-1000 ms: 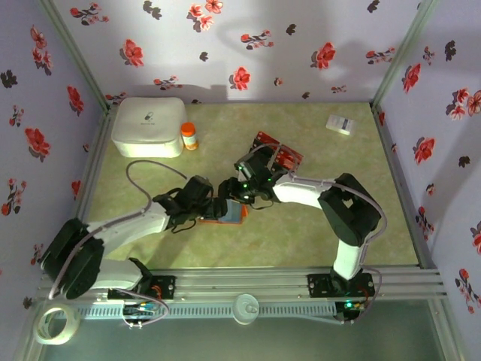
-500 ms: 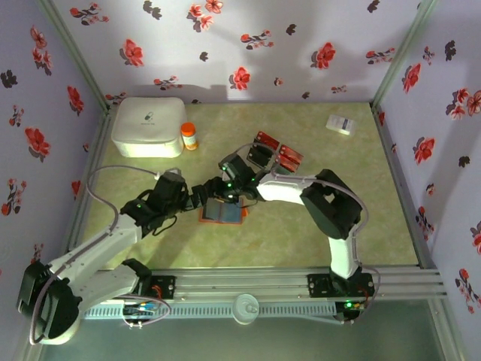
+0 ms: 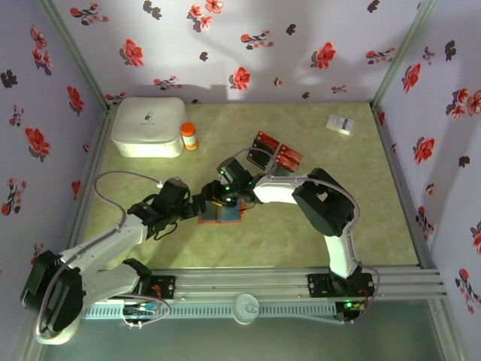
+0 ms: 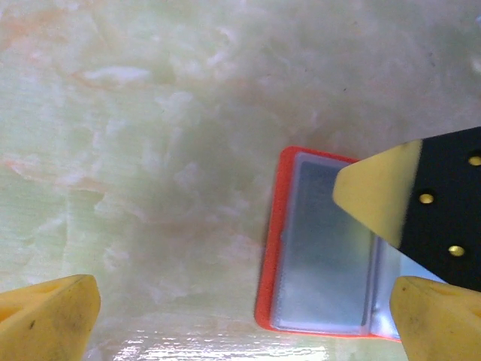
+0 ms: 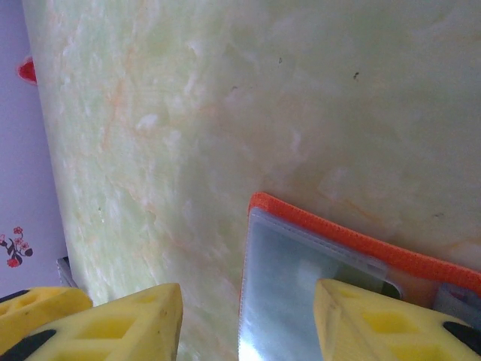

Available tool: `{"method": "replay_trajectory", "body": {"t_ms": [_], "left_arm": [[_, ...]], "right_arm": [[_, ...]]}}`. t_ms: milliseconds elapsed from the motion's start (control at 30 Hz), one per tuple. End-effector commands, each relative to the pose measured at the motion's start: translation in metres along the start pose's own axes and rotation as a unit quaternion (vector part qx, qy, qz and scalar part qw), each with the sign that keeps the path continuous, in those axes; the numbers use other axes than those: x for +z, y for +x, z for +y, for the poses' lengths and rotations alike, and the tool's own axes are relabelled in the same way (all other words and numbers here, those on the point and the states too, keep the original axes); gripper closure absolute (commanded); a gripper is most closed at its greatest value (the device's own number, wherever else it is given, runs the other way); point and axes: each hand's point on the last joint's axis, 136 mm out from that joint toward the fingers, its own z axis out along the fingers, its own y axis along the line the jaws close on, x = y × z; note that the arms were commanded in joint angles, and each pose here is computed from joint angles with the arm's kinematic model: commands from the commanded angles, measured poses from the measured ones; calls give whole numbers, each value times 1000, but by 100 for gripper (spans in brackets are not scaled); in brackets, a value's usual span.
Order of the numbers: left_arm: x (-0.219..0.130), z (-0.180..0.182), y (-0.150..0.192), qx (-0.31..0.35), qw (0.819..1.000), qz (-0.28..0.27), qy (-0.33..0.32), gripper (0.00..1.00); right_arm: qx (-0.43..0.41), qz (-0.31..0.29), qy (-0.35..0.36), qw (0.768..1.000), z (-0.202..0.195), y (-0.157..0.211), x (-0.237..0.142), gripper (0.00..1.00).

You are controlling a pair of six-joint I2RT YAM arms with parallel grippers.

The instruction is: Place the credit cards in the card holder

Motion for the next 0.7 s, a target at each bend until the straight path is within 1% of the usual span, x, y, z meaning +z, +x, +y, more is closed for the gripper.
{"method": "replay_trajectory", "body": {"t_ms": [0,300,467,567,667], "left_arm": [[6,2,3,-4,1000,5,-2,0],[24,-9,12,0,999,34,12,0],[38,-5,22,4,999,52,-3,0],[44,0,29,6,998,61,-13,0],[47,3,33,7,998,66,-18,0]], "right_arm": [[2,-8,-8,1000,5,-2,-13,50],[0,-18,-5,1000,6,-8,-25,50],[1,-26,-5,1000,8,-13,-32,50],[0,-41,2,999,8,-18,-46,50],[-10,-58,27,998,1,-19,-64,51]]}}
